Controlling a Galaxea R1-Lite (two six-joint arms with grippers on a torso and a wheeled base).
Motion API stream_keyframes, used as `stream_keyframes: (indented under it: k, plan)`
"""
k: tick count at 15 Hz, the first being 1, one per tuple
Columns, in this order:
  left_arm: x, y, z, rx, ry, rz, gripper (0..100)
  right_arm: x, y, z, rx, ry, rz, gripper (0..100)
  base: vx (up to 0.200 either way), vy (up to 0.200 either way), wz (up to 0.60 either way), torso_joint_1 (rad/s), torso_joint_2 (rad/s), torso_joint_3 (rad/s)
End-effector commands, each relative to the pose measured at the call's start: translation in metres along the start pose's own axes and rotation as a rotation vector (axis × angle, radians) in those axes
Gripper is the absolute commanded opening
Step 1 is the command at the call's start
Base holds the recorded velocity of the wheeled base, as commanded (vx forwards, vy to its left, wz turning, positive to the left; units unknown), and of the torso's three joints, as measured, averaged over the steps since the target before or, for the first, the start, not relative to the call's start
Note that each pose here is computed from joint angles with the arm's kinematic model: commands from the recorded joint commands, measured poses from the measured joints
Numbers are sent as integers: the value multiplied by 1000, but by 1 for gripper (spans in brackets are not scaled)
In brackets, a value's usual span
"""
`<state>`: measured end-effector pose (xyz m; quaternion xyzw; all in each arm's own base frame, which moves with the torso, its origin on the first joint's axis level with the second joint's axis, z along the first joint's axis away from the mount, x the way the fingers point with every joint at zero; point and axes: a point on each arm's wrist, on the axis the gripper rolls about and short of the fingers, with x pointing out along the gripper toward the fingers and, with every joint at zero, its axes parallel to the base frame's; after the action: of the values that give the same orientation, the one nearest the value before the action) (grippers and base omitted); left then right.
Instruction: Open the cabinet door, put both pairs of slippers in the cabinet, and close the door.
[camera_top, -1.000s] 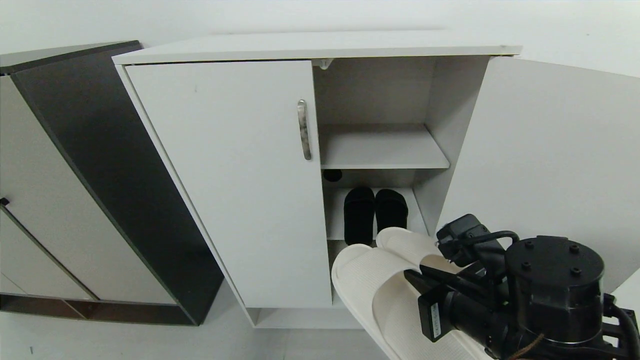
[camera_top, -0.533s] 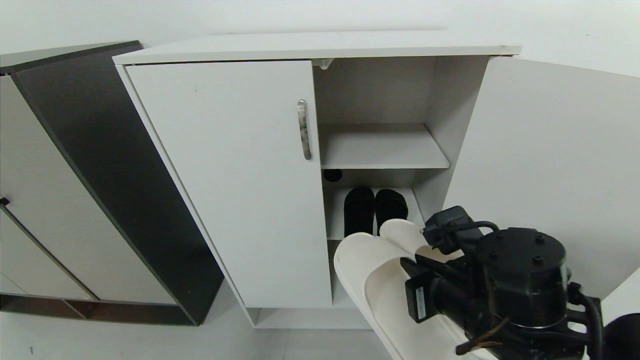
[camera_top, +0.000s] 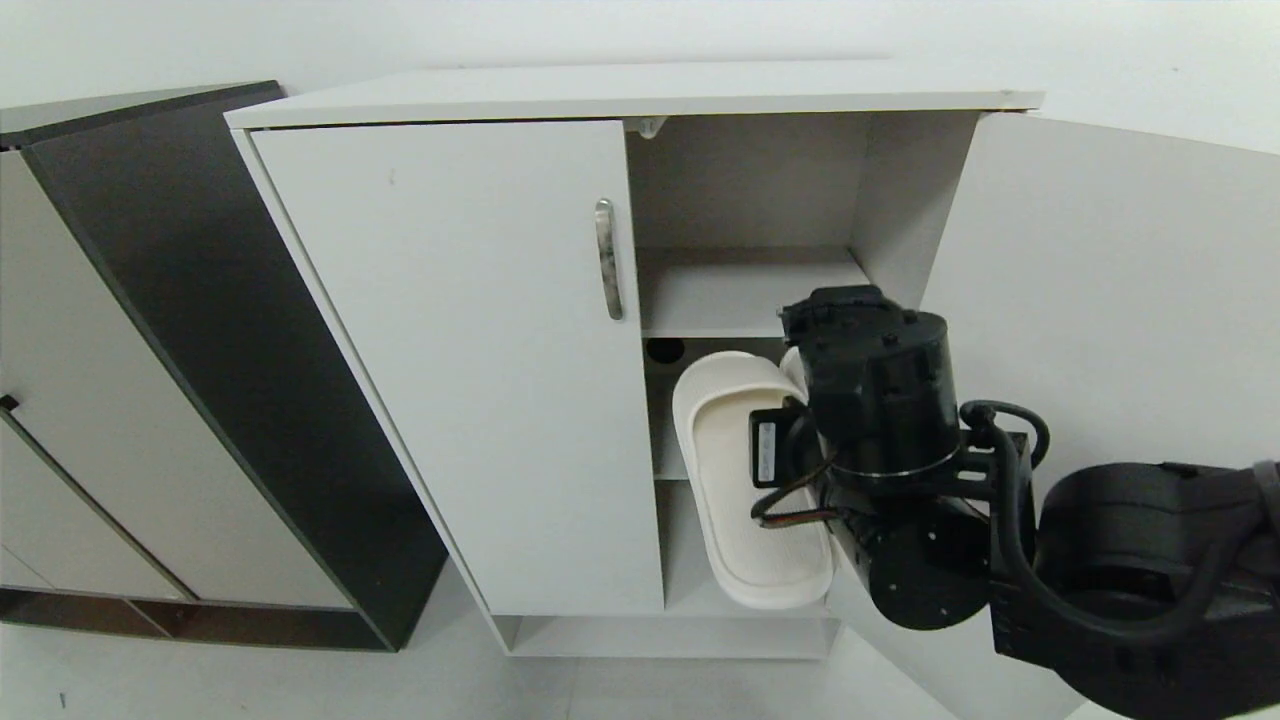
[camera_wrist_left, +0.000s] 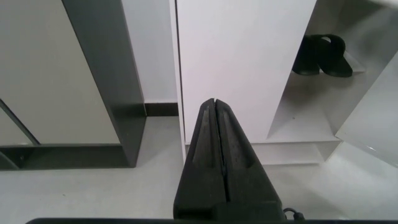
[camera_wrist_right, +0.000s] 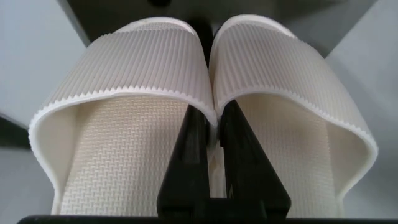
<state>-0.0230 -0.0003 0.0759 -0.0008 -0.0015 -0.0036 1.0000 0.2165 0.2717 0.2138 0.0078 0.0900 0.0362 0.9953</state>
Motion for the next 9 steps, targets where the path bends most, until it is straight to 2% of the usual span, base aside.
stream_keyframes:
  k: [1,3,9]
  plan:
    - [0,0,0,0,1,0,0,5,7,16,-18,-20,-10,0,0,0,0,0,0,0]
    - [0,0,0,-1,1,0,0,4,6,26,-24,-23,-11,0,0,0,0,0,0,0]
    - [0,0,0,0,1,1,0,13,-6,35,-20,-26,-56,0,0,0,0,0,0,0]
